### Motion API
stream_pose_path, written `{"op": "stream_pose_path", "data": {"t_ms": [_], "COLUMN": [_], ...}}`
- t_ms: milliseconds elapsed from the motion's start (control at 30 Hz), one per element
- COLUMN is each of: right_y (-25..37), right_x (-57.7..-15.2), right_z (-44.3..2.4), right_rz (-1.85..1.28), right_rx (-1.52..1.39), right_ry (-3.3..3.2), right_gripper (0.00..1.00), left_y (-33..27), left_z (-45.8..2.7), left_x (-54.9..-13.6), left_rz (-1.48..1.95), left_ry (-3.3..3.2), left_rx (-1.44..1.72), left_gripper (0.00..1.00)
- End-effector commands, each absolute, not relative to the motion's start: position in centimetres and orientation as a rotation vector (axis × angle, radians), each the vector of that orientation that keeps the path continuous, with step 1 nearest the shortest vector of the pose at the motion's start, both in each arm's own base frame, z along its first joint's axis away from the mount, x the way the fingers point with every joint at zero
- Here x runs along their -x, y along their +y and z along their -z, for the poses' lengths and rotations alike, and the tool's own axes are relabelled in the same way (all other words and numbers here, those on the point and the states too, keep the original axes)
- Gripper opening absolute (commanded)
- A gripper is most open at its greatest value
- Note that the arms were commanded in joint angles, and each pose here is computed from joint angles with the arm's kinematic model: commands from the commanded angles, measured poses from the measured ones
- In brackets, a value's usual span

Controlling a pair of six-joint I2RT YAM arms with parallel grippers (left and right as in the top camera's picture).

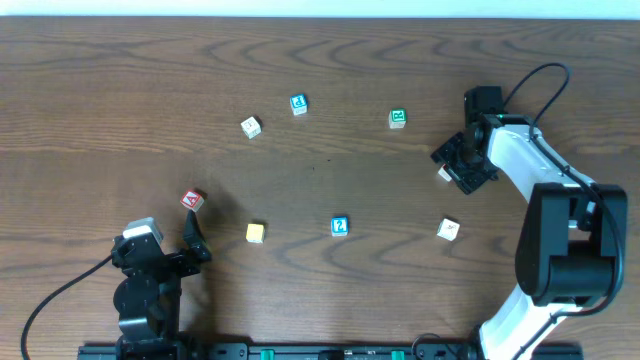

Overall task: Spell out Ai2
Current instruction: 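Reach the right gripper to the red 'I' block and grasp it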

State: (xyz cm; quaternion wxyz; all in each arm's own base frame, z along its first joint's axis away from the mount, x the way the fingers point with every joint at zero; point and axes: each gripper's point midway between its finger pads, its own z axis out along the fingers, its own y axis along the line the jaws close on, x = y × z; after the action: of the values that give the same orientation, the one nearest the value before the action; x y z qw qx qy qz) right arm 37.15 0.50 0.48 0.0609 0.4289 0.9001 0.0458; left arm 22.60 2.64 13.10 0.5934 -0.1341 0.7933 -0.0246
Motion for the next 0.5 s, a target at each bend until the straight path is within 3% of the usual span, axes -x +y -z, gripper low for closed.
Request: {"op": "stream_pose_path", "data": {"t_ms": [0, 100, 467], "right_y": [0.65, 0.64, 0.21], "right_x": [-37.72, -37.66, -37.35], "right_z": [-0.83, -0.64, -0.34], "right_rz": [-0.138, -0.134, -0.081], "right_rx": [-1.283, -1.285, -1.193], "right_ry": [2.711, 2.715, 2.761], "right_gripper": [0.52, 0.43, 0.36], "left_y": [2.82, 2.82, 2.82], "left_z": [-11.98, -11.98, -11.98], "left_x": [-22.53, -22.53, -22.53], "left_rz": [0.036, 0.036, 0.036], "left_ry": [1.870, 1.870, 1.870], "left_rx": [0.306, 0.306, 0.306], "left_gripper": [0.95, 0.95, 0.95]}}
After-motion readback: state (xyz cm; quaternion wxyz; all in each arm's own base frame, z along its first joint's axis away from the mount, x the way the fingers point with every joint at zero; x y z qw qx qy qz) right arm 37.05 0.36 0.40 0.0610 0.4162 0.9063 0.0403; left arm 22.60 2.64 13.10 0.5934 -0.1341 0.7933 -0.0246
